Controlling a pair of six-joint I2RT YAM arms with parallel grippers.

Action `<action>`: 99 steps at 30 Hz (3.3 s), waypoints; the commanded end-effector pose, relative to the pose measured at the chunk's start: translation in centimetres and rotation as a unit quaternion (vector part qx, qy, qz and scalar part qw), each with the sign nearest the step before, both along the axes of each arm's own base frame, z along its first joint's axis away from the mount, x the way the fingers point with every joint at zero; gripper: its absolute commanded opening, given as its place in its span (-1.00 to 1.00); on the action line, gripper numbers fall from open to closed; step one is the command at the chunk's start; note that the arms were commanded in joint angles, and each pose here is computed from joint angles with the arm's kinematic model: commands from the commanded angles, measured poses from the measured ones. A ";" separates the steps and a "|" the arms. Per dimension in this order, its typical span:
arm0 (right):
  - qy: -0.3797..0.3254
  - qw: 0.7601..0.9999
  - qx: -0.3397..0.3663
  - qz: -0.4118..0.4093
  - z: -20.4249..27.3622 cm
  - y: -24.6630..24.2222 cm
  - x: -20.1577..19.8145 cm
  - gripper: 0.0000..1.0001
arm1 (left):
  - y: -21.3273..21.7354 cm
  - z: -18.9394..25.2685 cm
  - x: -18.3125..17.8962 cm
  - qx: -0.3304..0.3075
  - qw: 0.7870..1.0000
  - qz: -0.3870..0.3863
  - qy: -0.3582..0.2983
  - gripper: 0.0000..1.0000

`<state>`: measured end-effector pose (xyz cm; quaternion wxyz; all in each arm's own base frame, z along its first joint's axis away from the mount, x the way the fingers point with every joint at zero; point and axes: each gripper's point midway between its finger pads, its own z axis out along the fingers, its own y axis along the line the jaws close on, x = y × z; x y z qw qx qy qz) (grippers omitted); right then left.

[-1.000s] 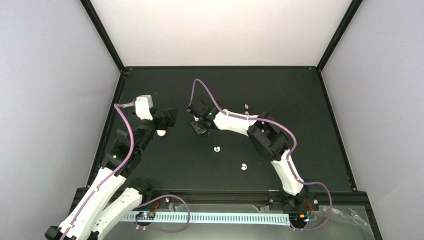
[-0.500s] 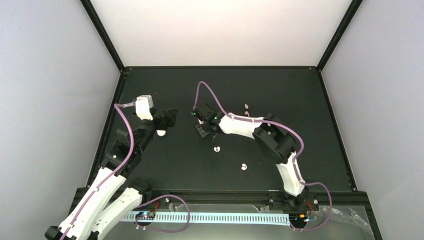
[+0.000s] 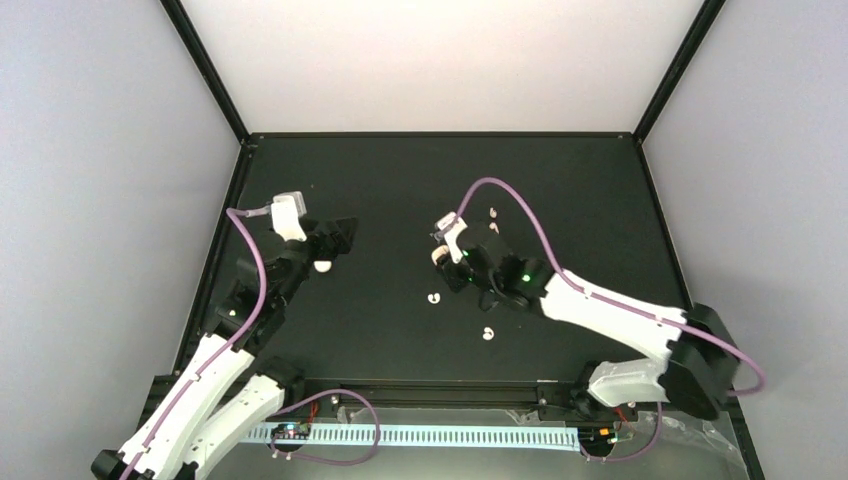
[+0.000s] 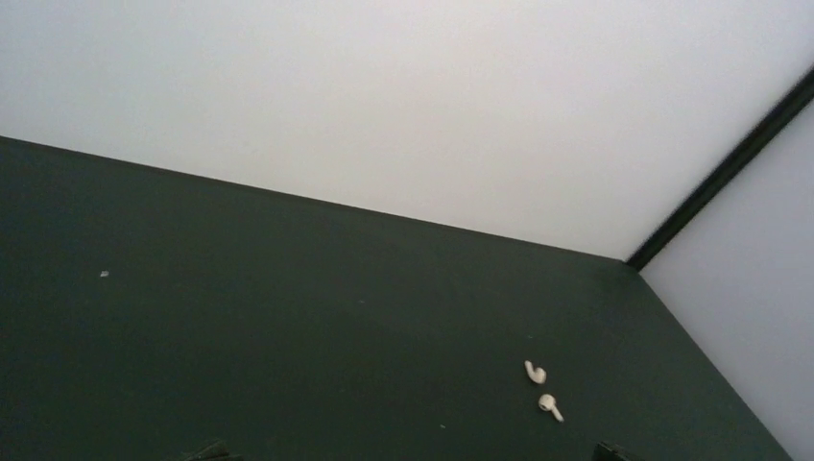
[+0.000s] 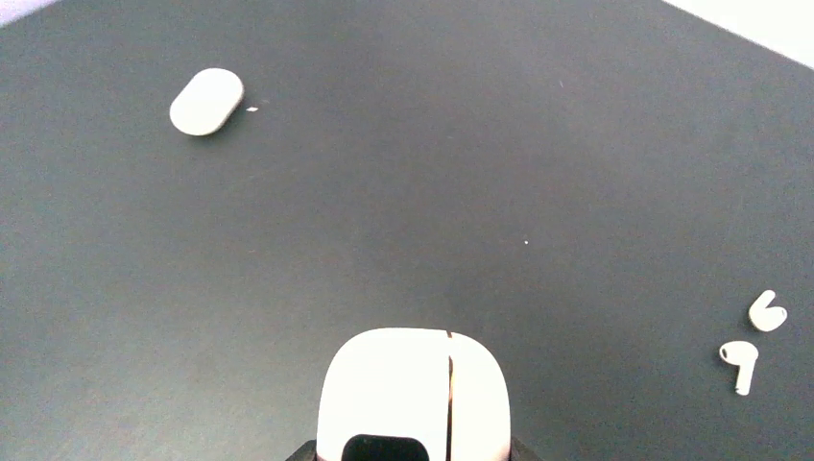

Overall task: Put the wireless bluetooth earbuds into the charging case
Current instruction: Pick up the charging case at the center of the board.

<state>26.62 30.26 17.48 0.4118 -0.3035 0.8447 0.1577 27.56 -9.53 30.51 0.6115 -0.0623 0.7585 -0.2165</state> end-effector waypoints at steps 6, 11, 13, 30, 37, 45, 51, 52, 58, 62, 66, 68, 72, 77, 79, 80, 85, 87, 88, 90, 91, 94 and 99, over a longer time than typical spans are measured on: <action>-0.119 0.990 0.006 0.079 6.7 -2.5 -6.4 -0.43 | -9.4 1.5 -3.4 -0.034 0.958 -0.285 0.026 0.98; -0.149 0.983 -0.014 0.110 8.1 -3.8 -8.3 -0.42 | -13.3 0.0 -5.8 -0.036 0.908 -0.410 0.079 0.97; -0.157 0.980 -0.024 0.118 8.1 -4.0 -8.7 -0.42 | -14.3 0.0 -6.7 -0.029 0.896 -0.435 0.080 0.97; -0.198 0.964 -0.077 0.158 9.0 -2.8 -9.8 -0.39 | -19.3 -1.6 -7.4 0.007 0.865 -0.487 0.119 0.62; -0.205 0.962 -0.065 0.166 9.3 -2.1 -10.0 -0.40 | -21.0 -1.8 -7.3 -0.022 0.854 -0.502 0.135 0.36; -0.211 0.961 -0.054 0.169 9.7 -1.5 -10.1 -0.40 | -22.2 -2.0 -7.8 -0.044 0.838 -0.522 0.153 0.14; -0.215 0.960 -0.051 0.171 9.9 -1.0 -10.1 -0.40 | -22.8 -2.7 -8.0 -0.054 0.830 -0.529 0.169 -0.03; -0.215 0.960 -0.051 0.171 9.9 -0.9 -10.1 -0.39 | -22.9 -2.7 -8.1 -0.055 0.828 -0.531 0.170 -0.06; -0.220 0.960 -0.049 0.167 9.9 -0.7 -9.9 -0.40 | -23.1 -3.1 -8.6 -0.061 0.821 -0.539 0.177 -0.20; -0.227 0.960 -0.050 0.158 10.0 -0.9 -9.6 -0.39 | -23.1 -3.4 -8.8 -0.069 0.817 -0.543 0.184 -0.21; -0.234 0.959 -0.053 0.150 10.0 -1.2 -9.4 -0.39 | -23.1 -3.9 -9.0 -0.075 0.814 -0.543 0.193 -0.21; -0.237 0.959 -0.056 0.146 10.1 -1.4 -9.3 -0.39 | -23.1 -4.0 -9.1 -0.079 0.812 -0.544 0.197 -0.21; -0.238 0.958 -0.061 0.145 9.8 -1.5 -9.2 -0.39 | -23.1 -4.3 -9.2 -0.082 0.810 -0.544 0.201 -0.25; -0.236 0.959 -0.060 0.147 9.6 -1.4 -9.3 -0.39 | -23.2 -4.0 -9.2 -0.085 0.809 -0.547 0.198 -0.42; -0.235 0.959 -0.060 0.147 9.5 -1.3 -9.3 -0.39 | -23.2 -4.0 -9.2 -0.085 0.809 -0.547 0.199 -0.54; -0.235 0.959 -0.060 0.147 9.5 -1.3 -9.3 -0.39 | -23.2 -4.0 -9.2 -0.086 0.808 -0.547 0.199 -0.58; -0.235 0.959 -0.057 0.146 9.7 -1.3 -9.3 -0.36 | -23.2 -3.9 -9.2 -0.087 0.808 -0.548 0.197 -0.82; -0.233 0.960 -0.054 0.148 9.8 -1.2 -9.4 -0.27 | -23.2 -3.8 -9.2 -0.088 0.809 -0.548 0.194 -0.91; -0.231 0.960 -0.051 0.148 9.9 -1.2 -9.4 -0.18 | -23.2 -3.6 -9.2 -0.088 0.811 -0.547 0.191 -0.95; -0.224 0.962 -0.045 0.150 10.0 -1.2 -9.6 0.17 | -23.1 -3.3 -8.9 -0.087 0.817 -0.539 0.183 -0.97; -0.220 0.963 -0.040 0.149 10.2 -1.1 -9.6 0.38 | -22.9 -3.0 -8.8 -0.087 0.821 -0.536 0.177 -0.97; -0.215 0.969 -0.013 0.122 11.6 -1.6 -9.4 0.75 | -22.3 -1.8 -8.1 -0.086 0.837 -0.518 0.153 -0.97; -0.225 0.964 0.106 0.098 17.2 -3.2 -10.4 0.94 | -19.8 1.2 -6.6 -0.095 0.871 -0.475 0.088 -0.97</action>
